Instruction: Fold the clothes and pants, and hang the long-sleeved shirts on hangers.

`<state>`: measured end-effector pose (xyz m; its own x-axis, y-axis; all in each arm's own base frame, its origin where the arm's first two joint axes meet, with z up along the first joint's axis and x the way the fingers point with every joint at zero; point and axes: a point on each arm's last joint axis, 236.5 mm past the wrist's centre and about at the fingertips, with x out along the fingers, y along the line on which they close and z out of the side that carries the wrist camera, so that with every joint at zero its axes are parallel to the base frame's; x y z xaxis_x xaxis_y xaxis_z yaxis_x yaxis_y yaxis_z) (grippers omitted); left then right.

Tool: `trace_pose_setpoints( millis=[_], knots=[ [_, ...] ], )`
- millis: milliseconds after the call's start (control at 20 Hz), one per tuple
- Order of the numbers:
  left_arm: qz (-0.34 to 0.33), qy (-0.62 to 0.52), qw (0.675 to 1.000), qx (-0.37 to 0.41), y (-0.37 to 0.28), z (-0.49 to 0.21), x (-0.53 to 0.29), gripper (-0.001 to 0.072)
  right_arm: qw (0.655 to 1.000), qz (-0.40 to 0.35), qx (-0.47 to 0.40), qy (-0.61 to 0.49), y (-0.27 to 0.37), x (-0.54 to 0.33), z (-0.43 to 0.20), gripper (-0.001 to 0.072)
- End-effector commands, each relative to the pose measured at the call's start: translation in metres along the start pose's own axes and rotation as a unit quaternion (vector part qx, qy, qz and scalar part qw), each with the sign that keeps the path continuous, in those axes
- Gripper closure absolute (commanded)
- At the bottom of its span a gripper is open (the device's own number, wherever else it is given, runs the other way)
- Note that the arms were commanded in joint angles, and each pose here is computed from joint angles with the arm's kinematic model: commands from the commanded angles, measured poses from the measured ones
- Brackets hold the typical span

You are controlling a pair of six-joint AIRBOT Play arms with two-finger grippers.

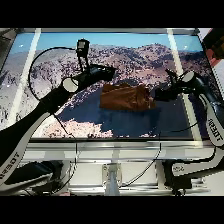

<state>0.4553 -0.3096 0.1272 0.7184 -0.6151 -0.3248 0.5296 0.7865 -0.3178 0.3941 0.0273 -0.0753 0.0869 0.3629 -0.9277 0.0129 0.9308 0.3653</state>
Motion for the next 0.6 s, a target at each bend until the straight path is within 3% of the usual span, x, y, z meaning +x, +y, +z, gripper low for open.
trace_pose_setpoints(
  millis=[0, 150, 250, 450, 500, 550],
  knots=[
    [-0.004, 0.013, 1.0, -0.001, 0.0, -0.009, 0.0, 0.011, 0.998, 0.034, 0.046, 0.008, -0.014, -0.013, -0.008, 0.0187],
    [-0.004, 0.013, 1.0, -0.001, 0.0, -0.009, 0.0, 0.011, 0.991, 0.126, 0.037, -0.006, 0.024, -0.022, -0.001, 0.0117],
    [-0.004, 0.013, 1.0, -0.001, 0.0, -0.009, 0.0, 0.011, 0.983, 0.176, 0.04, -0.026, 0.052, -0.027, 0.011, 0.0015],
    [-0.005, 0.013, 1.0, -0.001, -0.001, -0.009, 0.0, 0.011, 0.986, 0.163, 0.004, -0.042, 0.078, -0.014, 0.021, 0.004],
    [-0.005, 0.013, 1.0, -0.001, -0.001, -0.009, 0.0, 0.011, 0.984, 0.169, -0.038, -0.041, 0.095, -0.013, 0.02, 0.0169],
    [-0.004, 0.013, 1.0, -0.001, -0.001, -0.01, 0.0, 0.011, 0.981, 0.171, -0.082, -0.044, 0.114, -0.013, 0.021, 0.0404]
  ],
)
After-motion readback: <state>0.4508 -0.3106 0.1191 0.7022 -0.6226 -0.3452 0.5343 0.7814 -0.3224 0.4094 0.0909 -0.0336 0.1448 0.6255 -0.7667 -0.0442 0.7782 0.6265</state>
